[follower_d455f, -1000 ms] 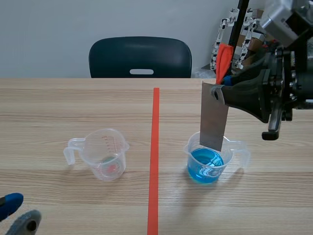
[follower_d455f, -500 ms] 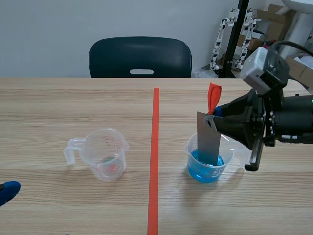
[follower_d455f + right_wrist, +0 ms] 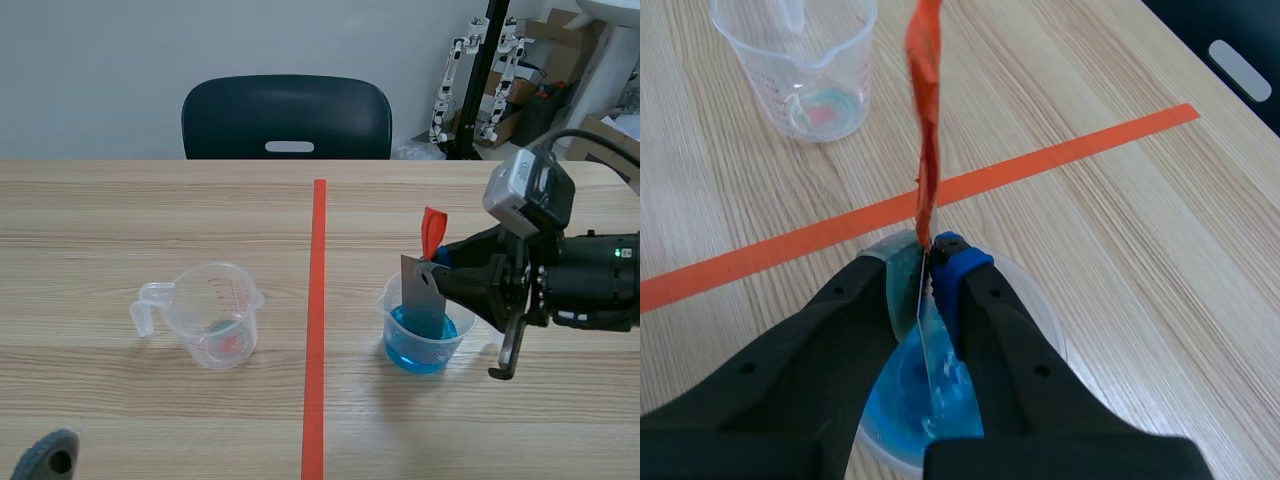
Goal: Do the redox reaction experiment. lower the plate into the blue solution
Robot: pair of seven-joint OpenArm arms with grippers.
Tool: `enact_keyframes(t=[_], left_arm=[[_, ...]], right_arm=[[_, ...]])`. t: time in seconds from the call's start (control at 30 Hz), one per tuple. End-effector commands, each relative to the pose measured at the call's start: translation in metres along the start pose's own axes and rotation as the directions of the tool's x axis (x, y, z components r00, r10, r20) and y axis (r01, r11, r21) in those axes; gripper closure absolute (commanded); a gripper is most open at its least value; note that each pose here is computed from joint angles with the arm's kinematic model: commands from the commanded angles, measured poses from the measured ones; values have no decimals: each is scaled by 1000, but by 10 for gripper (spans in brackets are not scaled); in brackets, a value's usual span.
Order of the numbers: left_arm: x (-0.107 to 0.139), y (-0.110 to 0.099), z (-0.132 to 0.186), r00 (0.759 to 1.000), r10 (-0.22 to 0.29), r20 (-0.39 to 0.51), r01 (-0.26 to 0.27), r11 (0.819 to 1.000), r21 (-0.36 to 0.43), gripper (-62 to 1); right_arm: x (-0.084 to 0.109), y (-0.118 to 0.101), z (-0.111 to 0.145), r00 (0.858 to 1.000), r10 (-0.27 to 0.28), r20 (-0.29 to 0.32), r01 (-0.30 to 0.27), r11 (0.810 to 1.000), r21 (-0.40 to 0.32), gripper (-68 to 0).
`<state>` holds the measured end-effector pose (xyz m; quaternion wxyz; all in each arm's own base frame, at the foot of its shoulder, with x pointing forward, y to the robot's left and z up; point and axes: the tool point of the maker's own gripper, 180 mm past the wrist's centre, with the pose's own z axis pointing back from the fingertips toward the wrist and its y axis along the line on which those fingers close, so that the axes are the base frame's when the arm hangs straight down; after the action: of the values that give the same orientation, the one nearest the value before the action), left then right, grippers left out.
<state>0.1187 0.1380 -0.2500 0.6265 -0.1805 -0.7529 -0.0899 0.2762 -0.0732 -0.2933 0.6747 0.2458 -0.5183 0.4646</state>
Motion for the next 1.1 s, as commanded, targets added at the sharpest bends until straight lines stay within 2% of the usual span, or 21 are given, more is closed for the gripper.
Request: enact_keyframes(t=[0.0,0.13,0.3,0.37,0.53,0.67,1.07], left_arm=[[-4,3,11,1000,-2,3,2,999,46,-623],[-9,5,29,997,-63,47,58,994,95,-623],[-11,-1,50,993,-64,101,55,995,85,-623],[-14,-7,56,991,-88,103,81,994,72,-623],[-32,-18,65,995,-84,48,82,996,36,-623],[-40,-18,67,994,-106,28,105,994,29,-623],[-45,-16,68,993,-116,15,116,993,32,-623]], right_arm=[[10,-4,2,999,12,31,-12,1000,2,-6],[11,-4,1,999,14,35,-15,1000,2,-6],[11,-2,-2,999,22,33,-22,1000,5,-6],[10,-1,-2,999,26,30,-26,1000,6,-6],[10,-1,-2,999,30,29,-31,1000,7,-6],[10,-1,-2,999,31,29,-31,1000,6,-6],[10,-1,-2,999,31,29,-31,999,6,-6]])
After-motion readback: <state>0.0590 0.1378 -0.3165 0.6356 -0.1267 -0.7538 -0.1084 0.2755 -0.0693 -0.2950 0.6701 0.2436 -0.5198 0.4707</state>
